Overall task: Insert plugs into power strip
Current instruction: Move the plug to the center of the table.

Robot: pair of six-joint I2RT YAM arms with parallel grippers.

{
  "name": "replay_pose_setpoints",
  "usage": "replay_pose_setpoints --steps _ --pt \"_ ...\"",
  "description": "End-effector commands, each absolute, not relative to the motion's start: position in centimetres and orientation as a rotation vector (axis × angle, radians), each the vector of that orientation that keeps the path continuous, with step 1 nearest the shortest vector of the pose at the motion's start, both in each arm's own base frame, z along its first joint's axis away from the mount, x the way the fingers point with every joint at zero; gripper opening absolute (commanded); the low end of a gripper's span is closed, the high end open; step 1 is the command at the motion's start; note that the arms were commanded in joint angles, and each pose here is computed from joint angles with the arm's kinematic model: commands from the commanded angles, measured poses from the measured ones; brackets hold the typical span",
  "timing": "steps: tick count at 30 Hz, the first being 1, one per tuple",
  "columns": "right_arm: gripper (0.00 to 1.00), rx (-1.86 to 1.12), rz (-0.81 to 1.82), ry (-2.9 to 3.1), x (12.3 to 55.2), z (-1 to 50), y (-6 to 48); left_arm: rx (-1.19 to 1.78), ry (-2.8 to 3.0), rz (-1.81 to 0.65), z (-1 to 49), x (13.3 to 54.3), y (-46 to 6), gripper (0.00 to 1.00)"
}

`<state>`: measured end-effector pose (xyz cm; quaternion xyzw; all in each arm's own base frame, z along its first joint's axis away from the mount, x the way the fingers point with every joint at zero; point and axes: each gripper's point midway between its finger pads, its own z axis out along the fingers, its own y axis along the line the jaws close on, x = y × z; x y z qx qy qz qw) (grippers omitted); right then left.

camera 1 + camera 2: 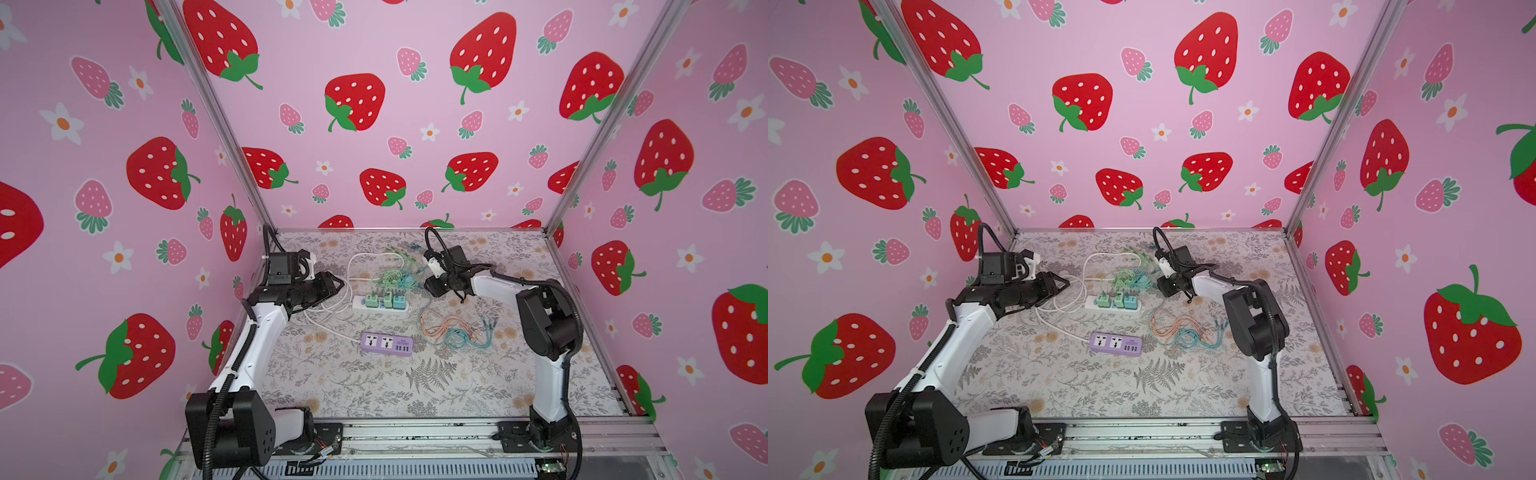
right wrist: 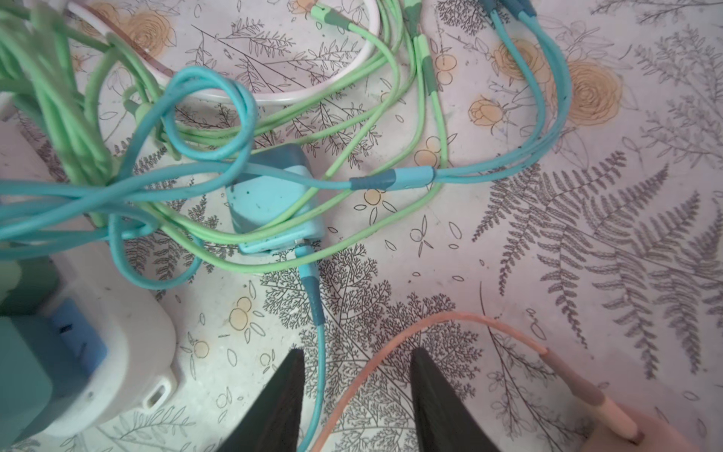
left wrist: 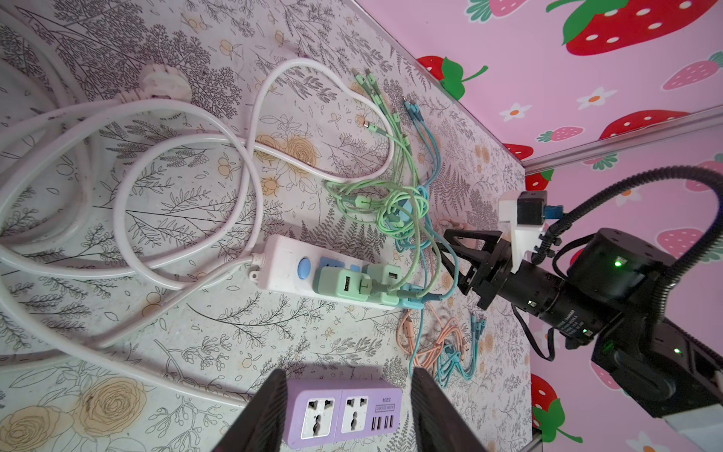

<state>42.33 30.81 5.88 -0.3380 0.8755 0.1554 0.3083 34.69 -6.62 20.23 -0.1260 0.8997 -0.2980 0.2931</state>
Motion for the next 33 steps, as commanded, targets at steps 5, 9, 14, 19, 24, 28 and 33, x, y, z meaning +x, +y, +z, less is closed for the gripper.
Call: replay_pose_setpoints --steps 5,9,14,19,24,28,33 --pt "0.55 -0.857 0.367 2.416 39.4 3.8 30.4 -0.321 2.360 -0.819 21.4 34.6 -6.8 0.54" --pt "0.53 -0.814 0.327 2.479 38.4 2.8 30.2 -0.318 2.353 -0.828 21.5 34.7 -6.8 0.54" --pt "0.36 -0.780 0.299 2.529 38.0 1.9 30.0 -0.313 2.351 -0.830 21.7 34.6 -6.9 0.54" --pt "0.05 -0.762 0.227 2.568 37.4 1.8 28.6 -0.308 2.340 -0.819 22.1 34.4 -6.7 0.54" --pt "0.00 -0.716 0.162 2.560 36.2 3.7 26.4 -0.310 2.335 -0.820 22.2 34.3 -6.6 0.54" --pt "0.00 -0.699 0.129 2.570 34.8 4.7 24.8 -0.315 2.329 -0.830 22.3 34.4 -6.7 0.54" --pt "0.00 -0.717 0.117 2.660 31.9 3.7 23.0 -0.312 2.321 -0.844 22.5 34.4 -6.9 0.54"
